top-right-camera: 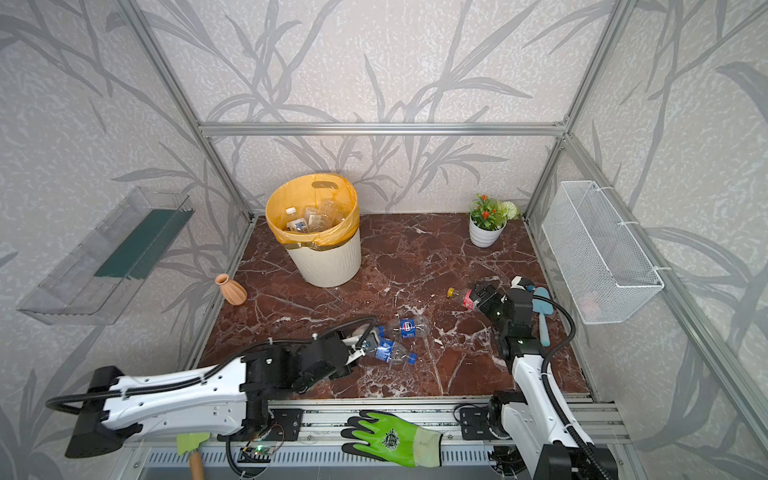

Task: Throw the plastic bottles in the bin
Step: 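Close the left gripper on the orange-label bottle and lift it, then carry the orange-label bottle over the bin and open the left gripper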

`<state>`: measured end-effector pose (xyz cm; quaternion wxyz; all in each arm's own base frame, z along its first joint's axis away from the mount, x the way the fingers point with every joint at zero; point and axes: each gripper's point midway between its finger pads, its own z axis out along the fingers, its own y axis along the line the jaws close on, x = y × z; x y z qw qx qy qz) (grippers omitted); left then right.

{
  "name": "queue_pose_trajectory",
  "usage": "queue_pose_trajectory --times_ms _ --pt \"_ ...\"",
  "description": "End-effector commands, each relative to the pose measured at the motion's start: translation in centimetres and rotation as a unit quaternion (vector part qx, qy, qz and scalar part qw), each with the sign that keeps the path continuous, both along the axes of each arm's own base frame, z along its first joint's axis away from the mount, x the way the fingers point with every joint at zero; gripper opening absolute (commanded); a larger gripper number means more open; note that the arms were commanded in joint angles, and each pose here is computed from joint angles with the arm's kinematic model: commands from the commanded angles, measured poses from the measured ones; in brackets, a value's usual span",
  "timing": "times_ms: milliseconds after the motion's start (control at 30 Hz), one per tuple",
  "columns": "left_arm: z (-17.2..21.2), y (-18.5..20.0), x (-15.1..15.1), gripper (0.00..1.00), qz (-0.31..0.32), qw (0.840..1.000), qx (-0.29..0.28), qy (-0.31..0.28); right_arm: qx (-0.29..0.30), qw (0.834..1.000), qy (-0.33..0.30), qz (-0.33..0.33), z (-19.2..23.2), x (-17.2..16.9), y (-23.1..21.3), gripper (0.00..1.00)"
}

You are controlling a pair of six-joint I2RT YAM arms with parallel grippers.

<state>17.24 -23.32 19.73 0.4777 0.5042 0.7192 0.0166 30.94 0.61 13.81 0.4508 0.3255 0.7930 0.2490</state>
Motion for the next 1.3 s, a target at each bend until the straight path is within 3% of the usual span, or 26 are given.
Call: queue_pose_trajectory --times_ms 0,100,233,300,367,533,600,733,833,900,933,967,1000,1067,1167,1267 --pt "9.0 3.4 2.2 0.33 0.072 0.986 -0.107 -0.109 0.009 1.000 -0.013 0.004 0.3 0.1 0.2 0.99" --pt "17.5 6.9 2.4 0.33 0.104 0.951 -0.213 -0.199 0.017 1.000 -0.012 0.005 0.1 0.1 0.4 0.99" --pt "26.6 10.3 0.5 0.33 0.079 0.897 -0.311 -0.305 0.022 1.000 -0.015 0.008 0.1 0.2 0.5 1.00" --pt "30.0 11.3 -0.1 0.33 0.074 0.872 -0.336 -0.349 0.027 0.999 -0.019 0.011 0.2 0.3 0.7 1.00" --pt "32.5 11.1 -0.2 0.33 0.065 0.858 -0.337 -0.382 0.033 0.999 -0.022 0.013 0.4 0.4 0.8 1.00" --pt "35.5 8.6 3.1 0.33 0.067 0.854 -0.334 -0.394 0.041 0.998 -0.032 0.020 1.1 0.4 1.2 1.00" --pt "35.4 8.1 6.4 0.33 0.081 0.857 -0.342 -0.376 0.041 0.998 -0.035 0.020 1.4 0.2 1.2 1.00" --pt "33.2 10.1 16.2 0.35 0.133 0.857 -0.403 -0.291 0.039 0.998 -0.043 0.020 2.0 -0.4 1.2 1.00" --pt "28.9 11.3 23.8 0.46 0.190 0.865 -0.421 -0.197 0.034 0.998 -0.046 0.017 2.3 -1.0 1.1 1.00" --pt "26.9 10.7 26.0 0.66 0.198 0.875 -0.412 -0.157 0.030 0.998 -0.047 0.016 2.5 -1.3 1.0 1.00" --pt "26.6 10.8 26.4 0.73 0.207 0.873 -0.415 -0.149 0.026 0.998 -0.046 0.014 2.5 -1.4 0.9 1.00" --pt "26.7 11.0 26.4 0.90 0.215 0.868 -0.422 -0.147 0.024 0.999 -0.046 0.011 2.5 -1.5 0.8 1.00" --pt "27.4 11.2 25.7 0.99 0.211 0.866 -0.427 -0.154 0.023 0.999 -0.045 0.008 2.4 -1.6 0.7 1.00" --pt "29.4 11.1 23.4 0.99 0.180 0.868 -0.426 -0.179 0.021 0.999 -0.044 0.007 2.4 -1.5 0.6 1.00" --pt "32.8 12.3 19.7 0.99 0.168 0.857 -0.436 -0.216 0.017 0.999 -0.036 0.009 2.3 -1.3 0.6 1.00" --pt "34.0 12.9 17.2 0.99 0.163 0.856 -0.437 -0.224 0.018 1.000 -0.025 0.007 1.8 -1.1 0.5 1.00"
